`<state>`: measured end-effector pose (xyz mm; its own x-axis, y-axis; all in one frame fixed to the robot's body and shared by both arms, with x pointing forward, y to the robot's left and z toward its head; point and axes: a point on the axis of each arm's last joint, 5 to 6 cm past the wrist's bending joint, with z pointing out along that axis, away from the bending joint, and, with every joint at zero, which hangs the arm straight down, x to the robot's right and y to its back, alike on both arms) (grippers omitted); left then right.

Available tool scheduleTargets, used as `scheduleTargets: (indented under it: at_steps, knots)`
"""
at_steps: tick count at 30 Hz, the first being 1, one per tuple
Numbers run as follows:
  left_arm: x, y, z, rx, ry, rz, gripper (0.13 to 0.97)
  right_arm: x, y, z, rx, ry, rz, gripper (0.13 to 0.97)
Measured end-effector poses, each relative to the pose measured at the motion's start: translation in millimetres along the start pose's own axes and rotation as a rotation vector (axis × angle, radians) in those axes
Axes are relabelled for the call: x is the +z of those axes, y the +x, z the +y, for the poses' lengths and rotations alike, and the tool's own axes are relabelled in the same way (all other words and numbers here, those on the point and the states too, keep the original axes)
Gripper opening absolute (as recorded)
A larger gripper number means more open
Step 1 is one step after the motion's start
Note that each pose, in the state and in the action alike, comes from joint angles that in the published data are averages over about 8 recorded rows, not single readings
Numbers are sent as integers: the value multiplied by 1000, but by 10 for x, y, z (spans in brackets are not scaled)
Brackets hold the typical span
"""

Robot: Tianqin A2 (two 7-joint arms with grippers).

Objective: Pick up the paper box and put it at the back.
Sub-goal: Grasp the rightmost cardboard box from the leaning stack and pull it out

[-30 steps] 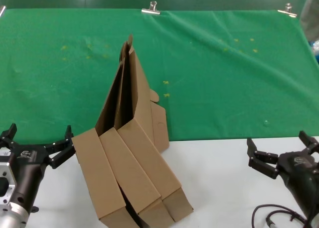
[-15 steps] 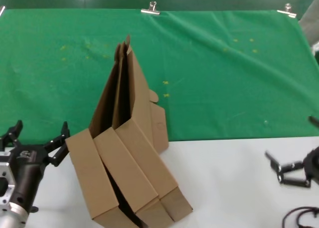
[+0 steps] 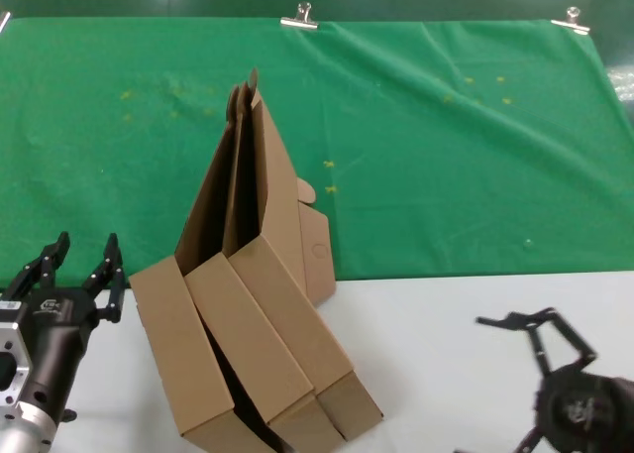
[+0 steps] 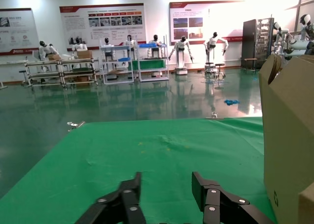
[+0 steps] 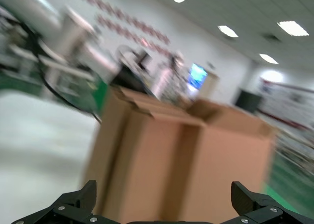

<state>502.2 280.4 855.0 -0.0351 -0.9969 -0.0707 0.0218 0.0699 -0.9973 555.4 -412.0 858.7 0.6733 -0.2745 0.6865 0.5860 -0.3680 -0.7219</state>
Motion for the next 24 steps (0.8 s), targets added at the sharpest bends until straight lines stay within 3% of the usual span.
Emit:
scheduleTargets:
  at_steps: [4, 9, 19, 24]
  knots:
    - [0, 0, 0, 0, 0, 0, 416, 232, 65, 54, 13, 100, -97, 955]
    - [0, 0, 0, 0, 0, 0, 315, 522, 118, 129, 31, 149, -184, 938]
    - [0, 0, 0, 0, 0, 0, 199, 962, 172, 285, 92, 112, -249, 829]
    - [0, 0, 0, 0, 0, 0, 195, 1091, 196, 329, 108, 75, -257, 737]
